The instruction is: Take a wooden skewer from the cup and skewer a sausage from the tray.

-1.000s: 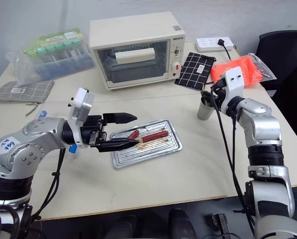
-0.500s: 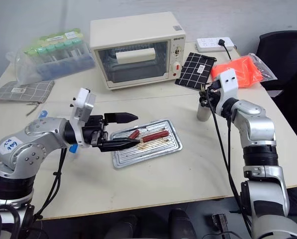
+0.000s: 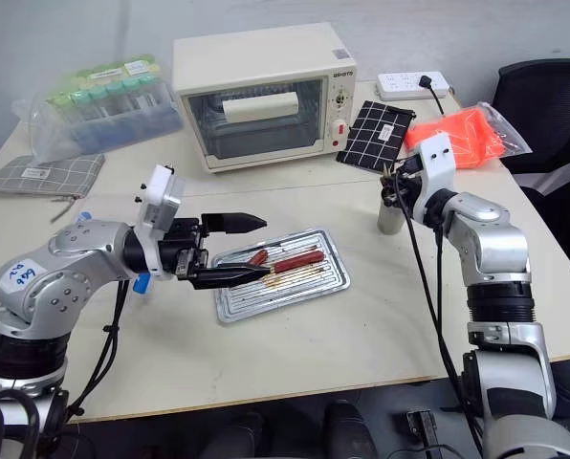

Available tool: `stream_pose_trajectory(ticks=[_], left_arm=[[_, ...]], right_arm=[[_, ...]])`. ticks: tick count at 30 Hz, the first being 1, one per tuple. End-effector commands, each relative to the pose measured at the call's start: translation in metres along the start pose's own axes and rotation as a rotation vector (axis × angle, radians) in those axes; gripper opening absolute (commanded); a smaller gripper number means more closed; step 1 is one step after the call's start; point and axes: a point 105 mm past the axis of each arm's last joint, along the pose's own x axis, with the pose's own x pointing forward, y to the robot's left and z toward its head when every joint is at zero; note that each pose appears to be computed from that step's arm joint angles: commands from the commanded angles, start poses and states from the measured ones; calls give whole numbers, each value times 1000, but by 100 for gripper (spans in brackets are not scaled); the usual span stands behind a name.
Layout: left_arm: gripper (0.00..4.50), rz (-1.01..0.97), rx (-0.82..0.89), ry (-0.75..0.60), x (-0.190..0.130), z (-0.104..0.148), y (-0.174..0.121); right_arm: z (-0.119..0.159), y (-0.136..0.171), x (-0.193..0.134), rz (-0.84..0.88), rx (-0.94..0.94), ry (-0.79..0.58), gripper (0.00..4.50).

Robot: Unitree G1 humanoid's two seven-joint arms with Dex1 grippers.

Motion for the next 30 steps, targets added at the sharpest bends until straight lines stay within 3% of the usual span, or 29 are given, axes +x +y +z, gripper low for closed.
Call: stream_pose_trajectory(ticks=[1,14,21,30], left_arm=[[450,-12,42,-15,1,8,-1],[450,-23,52,-15,3,7,-1],[450,-24,52,-13,3,6,0],[450,-21,63,-12,3,9,3]], right_arm=[[15,-4,-7,-22,-30,-45,123],[22,-12,-36,-94,-78,-52,137],[37,5,-42,-68,-55,-93,137],[36,16,-37,-48,-27,-93,137]])
